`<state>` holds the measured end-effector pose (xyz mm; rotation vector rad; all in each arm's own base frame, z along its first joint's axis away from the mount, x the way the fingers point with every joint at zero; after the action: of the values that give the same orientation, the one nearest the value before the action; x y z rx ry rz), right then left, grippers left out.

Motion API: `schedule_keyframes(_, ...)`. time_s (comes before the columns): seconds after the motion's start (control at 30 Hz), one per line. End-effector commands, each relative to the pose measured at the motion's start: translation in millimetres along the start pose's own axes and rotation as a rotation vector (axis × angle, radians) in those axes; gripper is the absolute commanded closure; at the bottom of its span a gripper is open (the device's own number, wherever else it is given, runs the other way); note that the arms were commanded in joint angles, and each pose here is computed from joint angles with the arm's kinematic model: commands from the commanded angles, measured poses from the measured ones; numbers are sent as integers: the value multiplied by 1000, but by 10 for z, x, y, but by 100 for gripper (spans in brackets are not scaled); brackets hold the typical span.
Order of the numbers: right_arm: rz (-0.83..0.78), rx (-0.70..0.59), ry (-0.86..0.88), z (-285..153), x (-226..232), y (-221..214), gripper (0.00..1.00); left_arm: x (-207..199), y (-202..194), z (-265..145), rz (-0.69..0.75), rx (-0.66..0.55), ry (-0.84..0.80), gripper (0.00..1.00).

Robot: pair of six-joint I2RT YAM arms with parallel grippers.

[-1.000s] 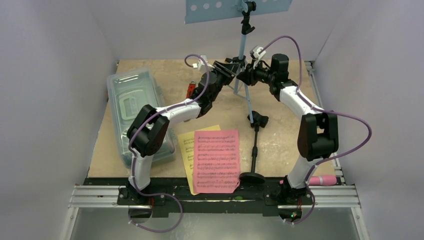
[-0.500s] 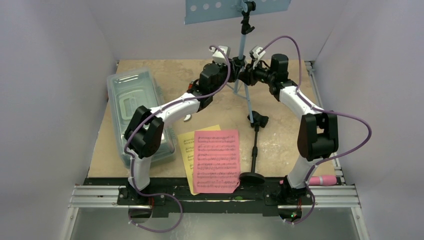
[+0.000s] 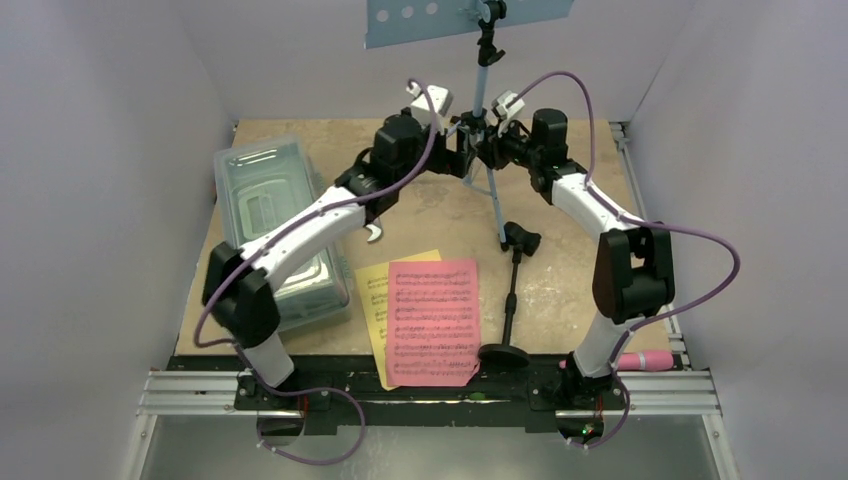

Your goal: Set up the instrument practice props

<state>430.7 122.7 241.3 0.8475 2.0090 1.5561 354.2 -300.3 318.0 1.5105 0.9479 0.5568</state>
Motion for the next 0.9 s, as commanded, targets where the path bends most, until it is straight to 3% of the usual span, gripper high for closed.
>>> schedule_keyframes(0.0,8,164,-194,-78,-81,-371,78,-36,554,-803,-46,-130,-7,10)
schedule_keyframes(0.13,36,161,-276,-174,-17,-277,61,125,611,-1158,-27,-195,120,9)
schedule_keyframes(0.37,230,80,-381,-499,173,208,40,348,318,-1369,0,-241,276,11)
schedule_keyframes(0.6,405,6,-481,-869,368,604,43,408,202,-1510,69,-212,273,13)
schedule_keyframes(0.87,515,-327,-568,-866,704,1184,29,445,20,-1431,55,-164,297,15)
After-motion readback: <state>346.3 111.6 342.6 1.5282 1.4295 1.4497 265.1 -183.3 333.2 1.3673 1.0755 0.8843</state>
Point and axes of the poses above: each gripper's point midway between its finger pads, its own z axis out along the fingers, its own x axis along the line the jaws close on, y = z × x, the point moved 10 cm from there along -z, back along the fingers, and after that the axes turned 2 degrees about z, right-handed, at the moved point
